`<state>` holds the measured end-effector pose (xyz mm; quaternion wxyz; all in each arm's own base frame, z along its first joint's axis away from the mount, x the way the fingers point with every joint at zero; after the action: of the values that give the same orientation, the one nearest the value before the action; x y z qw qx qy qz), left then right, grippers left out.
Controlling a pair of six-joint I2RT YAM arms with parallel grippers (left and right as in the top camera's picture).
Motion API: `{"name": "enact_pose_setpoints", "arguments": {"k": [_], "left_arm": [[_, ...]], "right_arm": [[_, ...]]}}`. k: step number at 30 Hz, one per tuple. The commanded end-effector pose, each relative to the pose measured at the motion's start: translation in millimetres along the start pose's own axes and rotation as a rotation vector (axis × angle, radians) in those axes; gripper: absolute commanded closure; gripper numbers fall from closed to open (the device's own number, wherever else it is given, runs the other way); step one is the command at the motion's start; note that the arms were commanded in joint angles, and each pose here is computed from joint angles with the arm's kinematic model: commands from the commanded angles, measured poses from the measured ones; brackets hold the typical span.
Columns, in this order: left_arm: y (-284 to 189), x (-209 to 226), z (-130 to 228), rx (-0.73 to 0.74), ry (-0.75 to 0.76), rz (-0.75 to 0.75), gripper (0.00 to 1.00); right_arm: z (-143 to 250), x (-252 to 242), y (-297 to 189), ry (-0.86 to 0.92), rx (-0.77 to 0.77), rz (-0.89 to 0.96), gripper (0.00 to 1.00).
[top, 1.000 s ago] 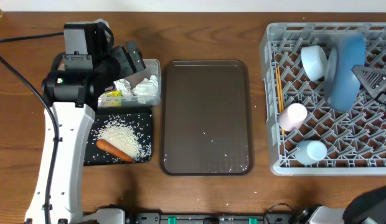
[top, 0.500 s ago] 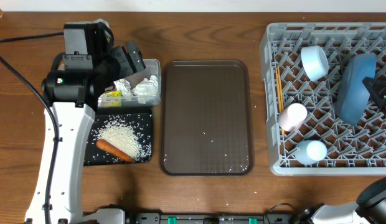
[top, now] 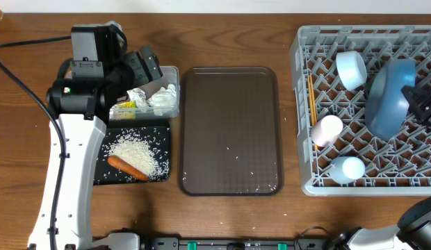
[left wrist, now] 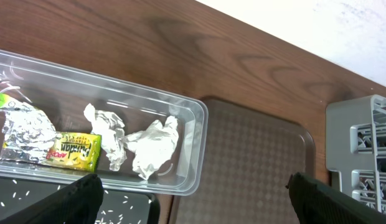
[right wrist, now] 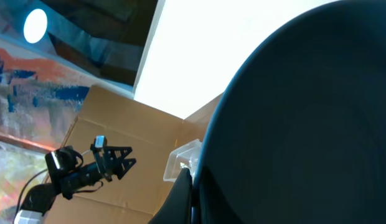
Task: Sort waste into correct bins and load items into the dishwasher rack
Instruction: 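Lower the blue plate into the rack and open the right gripper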
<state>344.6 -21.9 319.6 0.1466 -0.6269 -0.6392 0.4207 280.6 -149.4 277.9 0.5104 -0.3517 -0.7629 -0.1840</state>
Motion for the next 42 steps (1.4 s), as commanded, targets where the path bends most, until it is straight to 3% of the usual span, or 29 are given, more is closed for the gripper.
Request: {"name": "enact_pose_setpoints", "arguments": {"k": [1, 11, 21, 22, 24, 26, 28, 31, 36, 42], "left_arm": [[-6.2, 0.5, -3.0, -0.022, 0.002, -0.004, 0.03], [-6.2, 0.5, -3.0, -0.022, 0.002, -0.004, 0.03], [-6.2, 0.5, -3.0, -0.022, 0.002, -0.004, 0.03], [-6.2, 0.5, -3.0, -0.022, 0.002, -0.004, 0.03], [-6.2, 0.5, -3.0, -0.022, 0.002, -0.004, 0.03], [-6.2, 0.5, -3.0, -0.022, 0.002, -0.004, 0.03], [-6.2, 0.5, -3.0, -0.022, 0.002, -0.004, 0.03], [-6.2, 0.5, -3.0, -0.022, 0.002, -0.004, 0.03], [-6.2, 0.5, -3.0, -0.022, 0.002, -0.004, 0.03], [-6.2, 0.5, -3.0, -0.022, 0.002, -0.004, 0.03]], "right_arm": [[2.5, 0.2, 3.3, -0.047, -0.014, -0.051, 0.99], [8.7, -16.2, -0.5, -0.053, -0.002, 0.009, 0.99], [-4.7, -47.4, -62.2, 0.200, -0.144, 0.254, 0.99], [-4.9, -50.6, -68.0, 0.226, -0.159, 0.283, 0.96], [-4.2, -57.5, -79.4, 0.287, -0.185, 0.348, 0.78], [-2.4, -62.6, -88.8, 0.332, -0.204, 0.400, 0.70], [-1.2, -66.0, -96.8, 0.365, -0.224, 0.435, 0.51], [-0.7, -69.6, -107.2, 0.439, -0.265, 0.466, 0.34], [-0.1, -75.9, -128.3, 0.522, -0.340, 0.526, 0.20], [-7.8, -72.6, -130.5, 0.476, -0.364, 0.486, 0.16]]}}
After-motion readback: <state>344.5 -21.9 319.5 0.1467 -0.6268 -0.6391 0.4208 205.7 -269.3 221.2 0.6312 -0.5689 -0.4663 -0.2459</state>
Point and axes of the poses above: each gripper's point midway between its finger pads, its own y axis out along the fingers, its own x axis along the line the jaws close on, z = x × y, the point moved 7 cm from there along -y, back along the fingers, and after that the axes turned 1 degree about y, right-handed, at the moved point
